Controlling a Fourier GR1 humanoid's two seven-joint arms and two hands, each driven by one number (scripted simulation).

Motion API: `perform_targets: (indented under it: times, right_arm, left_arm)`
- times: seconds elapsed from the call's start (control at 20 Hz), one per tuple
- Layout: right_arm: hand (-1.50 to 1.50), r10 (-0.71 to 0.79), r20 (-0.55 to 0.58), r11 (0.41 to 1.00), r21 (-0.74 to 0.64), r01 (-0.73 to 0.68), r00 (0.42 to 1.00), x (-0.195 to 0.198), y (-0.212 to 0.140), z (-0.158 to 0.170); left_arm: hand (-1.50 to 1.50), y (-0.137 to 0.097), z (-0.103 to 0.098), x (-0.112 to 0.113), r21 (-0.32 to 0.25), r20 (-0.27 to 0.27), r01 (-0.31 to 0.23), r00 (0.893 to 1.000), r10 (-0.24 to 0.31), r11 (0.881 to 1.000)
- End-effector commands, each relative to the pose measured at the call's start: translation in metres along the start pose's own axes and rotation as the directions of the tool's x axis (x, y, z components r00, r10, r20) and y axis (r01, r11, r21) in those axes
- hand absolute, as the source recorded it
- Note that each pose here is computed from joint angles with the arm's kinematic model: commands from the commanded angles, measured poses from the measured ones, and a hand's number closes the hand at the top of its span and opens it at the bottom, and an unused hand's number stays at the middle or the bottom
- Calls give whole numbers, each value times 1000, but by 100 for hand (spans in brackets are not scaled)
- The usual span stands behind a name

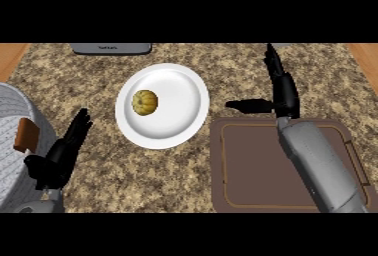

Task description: Pick the squash from the tray and place it in the plate

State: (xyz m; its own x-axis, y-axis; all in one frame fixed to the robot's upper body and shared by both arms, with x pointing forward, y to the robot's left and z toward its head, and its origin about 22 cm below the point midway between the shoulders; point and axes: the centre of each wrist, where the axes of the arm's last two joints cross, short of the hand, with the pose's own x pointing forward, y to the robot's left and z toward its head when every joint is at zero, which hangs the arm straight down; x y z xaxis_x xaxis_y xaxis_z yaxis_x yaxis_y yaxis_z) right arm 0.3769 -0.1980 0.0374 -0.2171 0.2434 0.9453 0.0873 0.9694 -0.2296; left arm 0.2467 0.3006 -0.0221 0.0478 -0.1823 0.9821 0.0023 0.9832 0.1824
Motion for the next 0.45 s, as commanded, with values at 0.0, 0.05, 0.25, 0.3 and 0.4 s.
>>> perform_targets:
  times: [0.0,0.05,0.25,0.3,0.4]
  right_arm:
    - [-150,27,9,999,42,-27,1000,-8,-33,-7]
    - [-150,26,22,998,49,-27,999,-8,-28,-6]
    - [-150,42,14,998,54,-43,999,-38,-32,20]
    - [-150,37,6,998,45,-37,999,-55,-60,18]
    - [-150,39,29,999,16,-39,999,-56,-52,11]
  left_arm:
    - [0,-3,2,1,-1,15,-4,1000,4,1000]
    - [0,-12,-11,5,0,9,19,1000,-19,1000]
    - [0,-7,-12,4,5,0,10,1000,-10,1000]
    - [0,8,1,-1,-13,12,1,1000,-1,1000]
    - [0,-14,-4,1,-15,6,-4,1000,4,1000]
